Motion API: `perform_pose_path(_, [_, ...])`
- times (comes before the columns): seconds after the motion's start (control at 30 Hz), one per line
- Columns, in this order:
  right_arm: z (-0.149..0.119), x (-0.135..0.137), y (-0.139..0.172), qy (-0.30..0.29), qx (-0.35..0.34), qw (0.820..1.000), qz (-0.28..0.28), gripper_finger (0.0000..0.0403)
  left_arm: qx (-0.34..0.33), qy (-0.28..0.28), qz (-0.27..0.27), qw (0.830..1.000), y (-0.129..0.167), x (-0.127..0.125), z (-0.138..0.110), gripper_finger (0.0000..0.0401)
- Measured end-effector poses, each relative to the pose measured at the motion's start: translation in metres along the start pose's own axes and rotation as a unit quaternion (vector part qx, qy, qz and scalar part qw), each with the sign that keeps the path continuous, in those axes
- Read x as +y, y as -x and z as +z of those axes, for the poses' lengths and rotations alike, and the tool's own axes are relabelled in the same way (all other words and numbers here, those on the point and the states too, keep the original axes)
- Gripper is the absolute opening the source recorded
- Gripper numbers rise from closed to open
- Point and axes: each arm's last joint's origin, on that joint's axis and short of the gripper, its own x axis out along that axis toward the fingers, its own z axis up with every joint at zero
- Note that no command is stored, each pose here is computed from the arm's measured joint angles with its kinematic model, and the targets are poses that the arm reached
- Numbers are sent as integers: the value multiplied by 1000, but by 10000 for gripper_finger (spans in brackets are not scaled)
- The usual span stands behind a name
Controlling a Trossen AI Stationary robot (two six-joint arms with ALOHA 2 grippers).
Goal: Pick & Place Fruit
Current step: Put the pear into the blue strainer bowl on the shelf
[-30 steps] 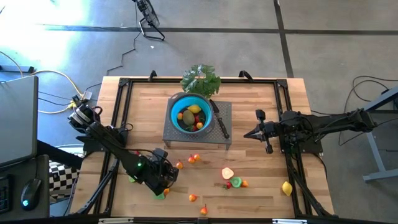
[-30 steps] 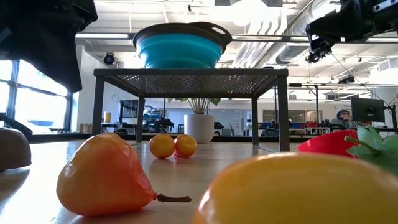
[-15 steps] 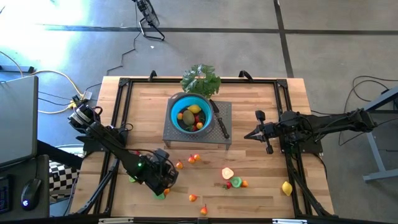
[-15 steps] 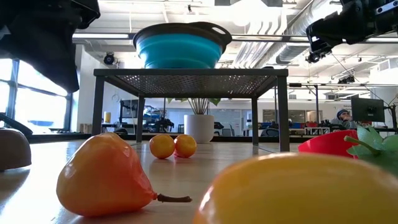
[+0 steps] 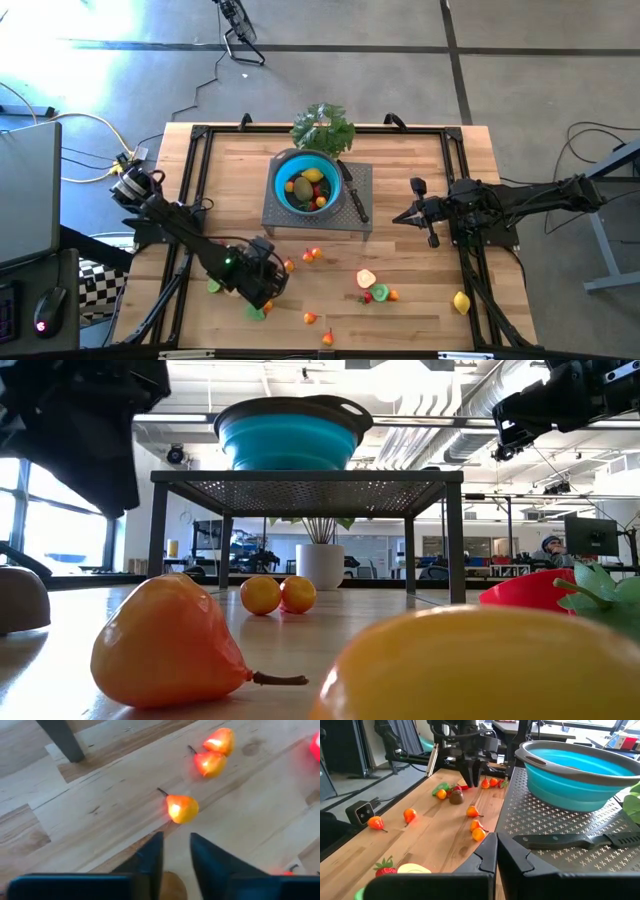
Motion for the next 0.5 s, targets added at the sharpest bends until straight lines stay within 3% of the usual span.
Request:
perform_pose_path(0.27, [0,0,0,0,0,1000,0,3,19,-24,12,999,-9,-1,18,253])
perform_pose_path(0.37, [0,0,0,1,0,1000,0,3,16,-30,4,999,-10,-3,19,284])
perform_pose_path(0.5, [0,0,0,6,0,1000,0,3,13,-1,-21,1000,-9,-8,19,295])
